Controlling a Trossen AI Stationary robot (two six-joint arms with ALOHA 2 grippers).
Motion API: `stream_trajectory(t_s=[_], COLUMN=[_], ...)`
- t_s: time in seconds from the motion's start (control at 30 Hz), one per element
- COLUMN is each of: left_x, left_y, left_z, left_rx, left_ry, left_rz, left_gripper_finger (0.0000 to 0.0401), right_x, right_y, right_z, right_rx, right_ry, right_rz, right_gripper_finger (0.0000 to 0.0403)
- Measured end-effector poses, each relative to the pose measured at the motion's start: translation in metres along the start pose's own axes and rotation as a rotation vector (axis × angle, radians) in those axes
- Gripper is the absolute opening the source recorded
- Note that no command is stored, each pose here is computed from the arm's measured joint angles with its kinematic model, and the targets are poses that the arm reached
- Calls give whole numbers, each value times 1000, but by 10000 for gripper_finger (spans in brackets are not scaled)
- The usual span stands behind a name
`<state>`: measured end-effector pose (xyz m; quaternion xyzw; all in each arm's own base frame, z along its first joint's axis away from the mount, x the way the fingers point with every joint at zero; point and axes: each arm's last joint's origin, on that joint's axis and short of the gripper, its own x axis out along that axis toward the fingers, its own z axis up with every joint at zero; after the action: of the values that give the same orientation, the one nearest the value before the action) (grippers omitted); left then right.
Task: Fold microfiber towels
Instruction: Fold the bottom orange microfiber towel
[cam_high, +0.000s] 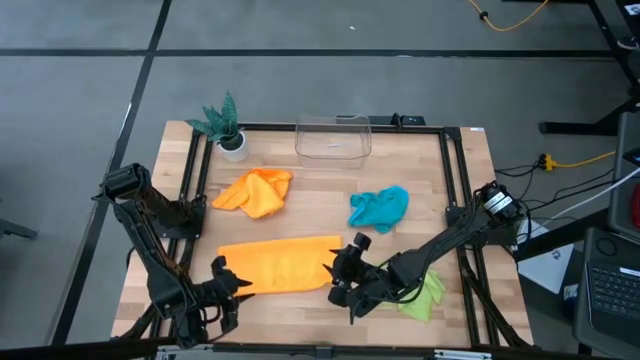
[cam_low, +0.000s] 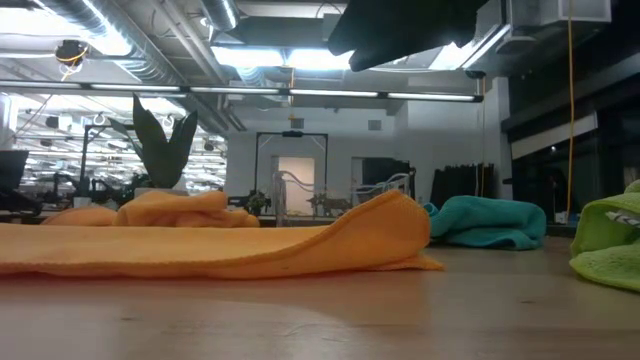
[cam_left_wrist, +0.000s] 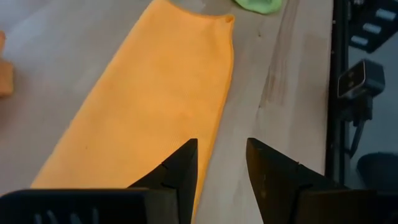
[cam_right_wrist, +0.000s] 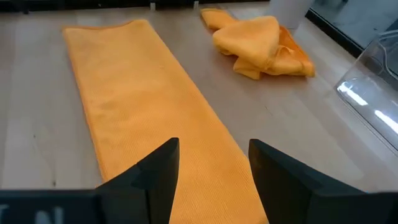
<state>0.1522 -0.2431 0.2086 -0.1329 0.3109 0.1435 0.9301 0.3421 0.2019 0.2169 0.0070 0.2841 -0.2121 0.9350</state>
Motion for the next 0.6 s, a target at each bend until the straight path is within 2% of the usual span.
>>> stream_trajectory(t_s=[0.1, 0.23, 0.33, 0.4, 0.6], left_x=[2, 5, 8, 10, 11], left_y=[0, 1, 1, 2, 4], left_z=[2, 3, 2, 2, 2], left_rx=[57, 1, -27, -35, -30], left_ry=[-2, 34, 162, 234, 264], left_rz=[6, 8, -3, -11, 9], left_gripper_finger=[128, 128, 128, 128, 128], right_x=[0, 1, 5, 8, 19], right_y=[0, 1, 4, 6, 9], right_z=[0, -2, -8, -11, -20], right_rx=[23, 71, 24, -18, -52], right_ry=[7, 93, 182, 199, 237], right_rz=[8, 97, 183, 201, 211], right_gripper_finger=[196, 196, 196, 196, 196])
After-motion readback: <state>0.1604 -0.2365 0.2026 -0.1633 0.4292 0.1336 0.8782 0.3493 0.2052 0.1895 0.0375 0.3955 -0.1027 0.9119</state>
